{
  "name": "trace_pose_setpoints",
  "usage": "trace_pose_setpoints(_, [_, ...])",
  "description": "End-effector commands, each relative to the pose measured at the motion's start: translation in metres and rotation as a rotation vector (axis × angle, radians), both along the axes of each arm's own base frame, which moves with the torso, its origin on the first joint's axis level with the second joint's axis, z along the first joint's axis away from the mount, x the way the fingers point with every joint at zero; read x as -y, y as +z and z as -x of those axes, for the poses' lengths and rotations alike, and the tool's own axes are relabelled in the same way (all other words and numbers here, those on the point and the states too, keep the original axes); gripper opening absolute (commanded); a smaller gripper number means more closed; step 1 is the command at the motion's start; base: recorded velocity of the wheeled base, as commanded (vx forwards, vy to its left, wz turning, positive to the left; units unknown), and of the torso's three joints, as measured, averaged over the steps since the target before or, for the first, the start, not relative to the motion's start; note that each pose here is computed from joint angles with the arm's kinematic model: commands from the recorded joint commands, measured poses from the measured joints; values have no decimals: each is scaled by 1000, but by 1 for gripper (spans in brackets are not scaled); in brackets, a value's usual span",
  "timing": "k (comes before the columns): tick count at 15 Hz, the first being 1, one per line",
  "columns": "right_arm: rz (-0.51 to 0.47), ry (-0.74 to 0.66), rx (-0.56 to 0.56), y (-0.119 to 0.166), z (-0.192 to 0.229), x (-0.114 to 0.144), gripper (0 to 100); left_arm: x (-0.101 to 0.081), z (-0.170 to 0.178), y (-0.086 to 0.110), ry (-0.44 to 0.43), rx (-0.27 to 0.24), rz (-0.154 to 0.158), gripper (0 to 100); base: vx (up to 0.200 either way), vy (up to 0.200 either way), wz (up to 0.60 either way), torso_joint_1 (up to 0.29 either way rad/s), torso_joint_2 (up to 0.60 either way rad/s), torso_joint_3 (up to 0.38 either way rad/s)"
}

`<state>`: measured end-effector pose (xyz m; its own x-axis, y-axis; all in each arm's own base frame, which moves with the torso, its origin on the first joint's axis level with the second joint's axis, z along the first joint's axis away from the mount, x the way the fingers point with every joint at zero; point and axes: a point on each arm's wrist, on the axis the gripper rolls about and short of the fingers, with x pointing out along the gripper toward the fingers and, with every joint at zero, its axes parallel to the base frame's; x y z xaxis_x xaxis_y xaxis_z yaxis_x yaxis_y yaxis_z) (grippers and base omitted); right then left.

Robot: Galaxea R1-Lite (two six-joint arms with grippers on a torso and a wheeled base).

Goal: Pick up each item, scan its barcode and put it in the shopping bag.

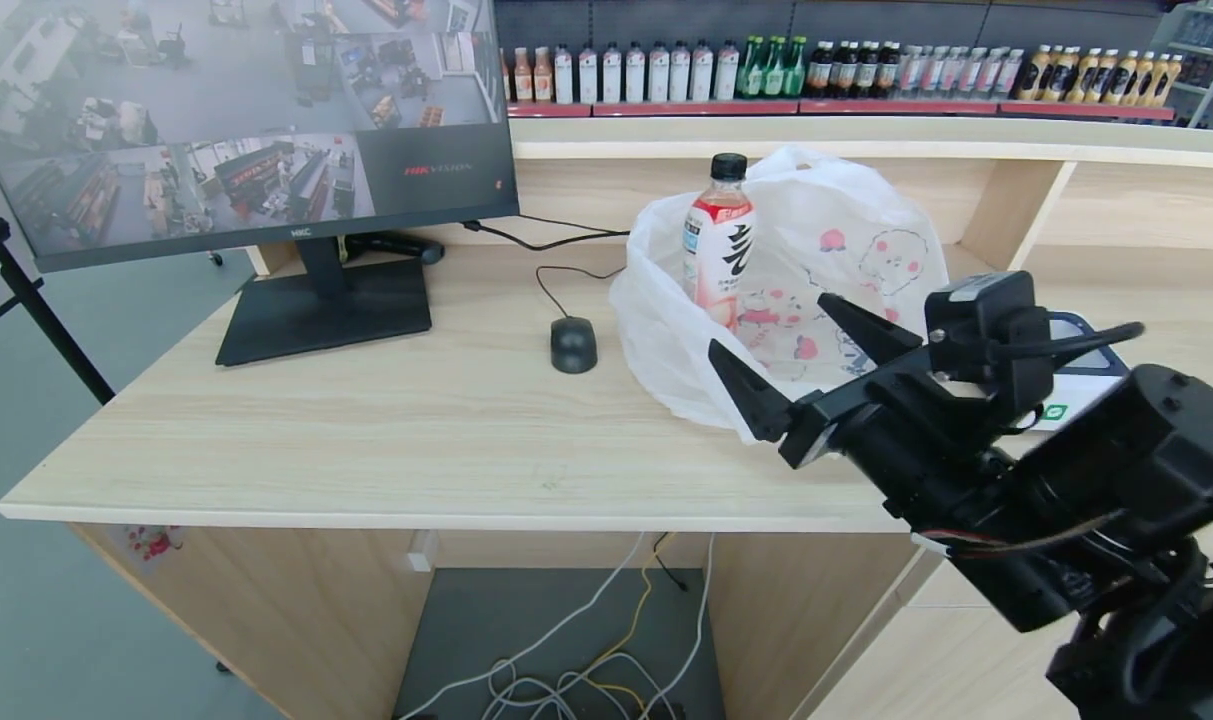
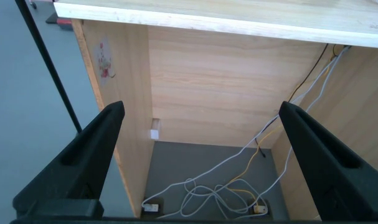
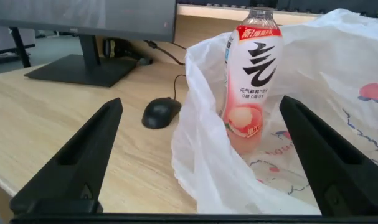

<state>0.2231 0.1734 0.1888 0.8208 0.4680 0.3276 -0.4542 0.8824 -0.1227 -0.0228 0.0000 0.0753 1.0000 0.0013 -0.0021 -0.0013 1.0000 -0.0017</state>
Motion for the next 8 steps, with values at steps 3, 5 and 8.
trace_pose_setpoints(3, [-74,46,-48,5,50,10,100,0,0,0,0,1,0,100,0,0,0,0,0,0])
trace_pose_setpoints(5, [-77,72,-85,-1,62,19,100,0,0,0,0,1,0,100,0,0,0,0,0,0])
trace_pose_setpoints(8, [-74,94,-112,-7,73,28,100,0,0,0,-1,1,0,100,0,0,0,0,0,0])
